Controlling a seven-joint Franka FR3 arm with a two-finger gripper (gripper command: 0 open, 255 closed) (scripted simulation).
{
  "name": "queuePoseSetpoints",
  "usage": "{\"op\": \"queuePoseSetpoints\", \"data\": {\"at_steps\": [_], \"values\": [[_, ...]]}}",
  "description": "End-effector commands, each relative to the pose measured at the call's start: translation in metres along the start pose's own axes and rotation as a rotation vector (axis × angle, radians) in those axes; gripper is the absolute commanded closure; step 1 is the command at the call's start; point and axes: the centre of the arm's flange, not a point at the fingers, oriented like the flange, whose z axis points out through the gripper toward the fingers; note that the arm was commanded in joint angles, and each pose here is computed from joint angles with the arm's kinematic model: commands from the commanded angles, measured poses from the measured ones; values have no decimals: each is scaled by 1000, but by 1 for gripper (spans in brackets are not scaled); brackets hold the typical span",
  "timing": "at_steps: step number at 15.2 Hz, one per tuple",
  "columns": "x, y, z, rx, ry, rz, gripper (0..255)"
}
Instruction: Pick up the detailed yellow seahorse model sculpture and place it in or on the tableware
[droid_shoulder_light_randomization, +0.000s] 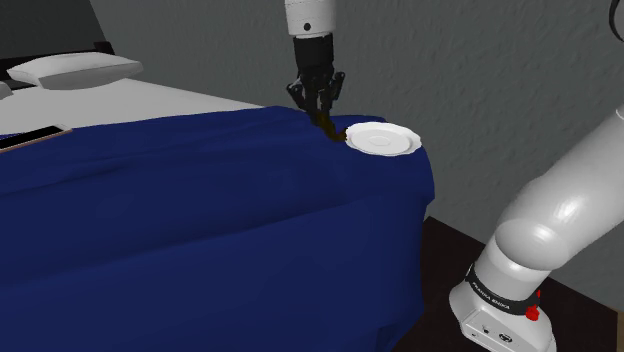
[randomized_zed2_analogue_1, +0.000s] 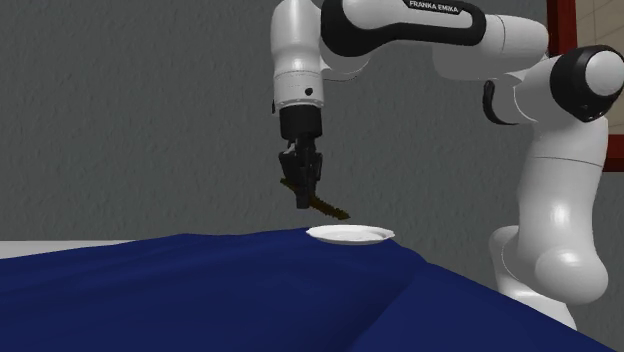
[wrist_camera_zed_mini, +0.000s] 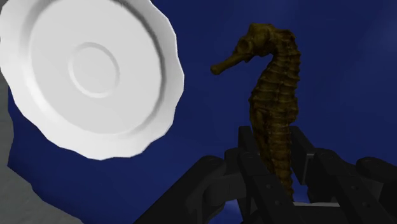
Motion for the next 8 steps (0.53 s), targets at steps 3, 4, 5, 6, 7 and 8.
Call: {"op": "queuePoseSetpoints", "data": {"at_steps": [3, 4, 5, 6, 7, 8], "values": [[-8, 56, 5, 1, 0, -2, 255], [-10, 69, 6, 1, 0, -2, 255], [-11, 82, 7, 1, 0, -2, 255], [-13, 95, 8, 1, 0, -2, 255], [-15, 108, 9, 1, 0, -2, 255], [-17, 121, 11, 1, 0, -2, 255]]}}
